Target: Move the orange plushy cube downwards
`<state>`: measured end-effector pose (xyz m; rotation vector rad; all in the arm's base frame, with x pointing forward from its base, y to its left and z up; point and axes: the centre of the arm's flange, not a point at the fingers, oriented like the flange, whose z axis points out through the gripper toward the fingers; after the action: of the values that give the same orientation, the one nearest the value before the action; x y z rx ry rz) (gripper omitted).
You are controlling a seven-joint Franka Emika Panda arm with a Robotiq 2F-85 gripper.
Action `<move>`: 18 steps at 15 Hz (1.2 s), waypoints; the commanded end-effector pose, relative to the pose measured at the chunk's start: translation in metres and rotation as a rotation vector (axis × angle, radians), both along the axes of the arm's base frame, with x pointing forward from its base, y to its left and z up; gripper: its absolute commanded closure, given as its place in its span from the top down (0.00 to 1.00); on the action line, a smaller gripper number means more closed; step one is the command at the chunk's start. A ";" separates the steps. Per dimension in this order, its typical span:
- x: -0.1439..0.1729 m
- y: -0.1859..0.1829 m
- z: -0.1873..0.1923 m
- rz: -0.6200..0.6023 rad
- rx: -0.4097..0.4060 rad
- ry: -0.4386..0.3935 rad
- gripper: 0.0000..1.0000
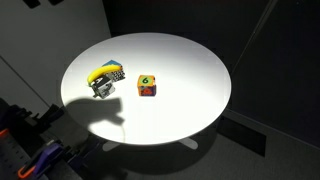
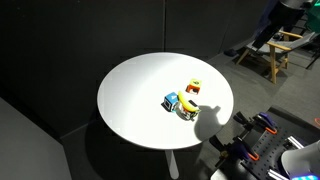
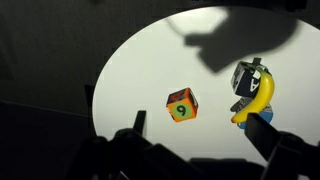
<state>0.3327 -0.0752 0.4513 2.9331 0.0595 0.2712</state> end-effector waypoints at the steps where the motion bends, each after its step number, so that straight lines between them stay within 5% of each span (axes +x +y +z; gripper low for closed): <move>1: 0.015 0.001 0.008 -0.016 0.037 0.014 1.00; 12: 0.093 -0.007 0.008 -0.174 0.222 0.025 1.00; 18: 0.138 -0.015 -0.014 -0.268 0.247 0.053 1.00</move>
<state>0.4385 -0.0853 0.4429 3.1432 -0.3253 0.1918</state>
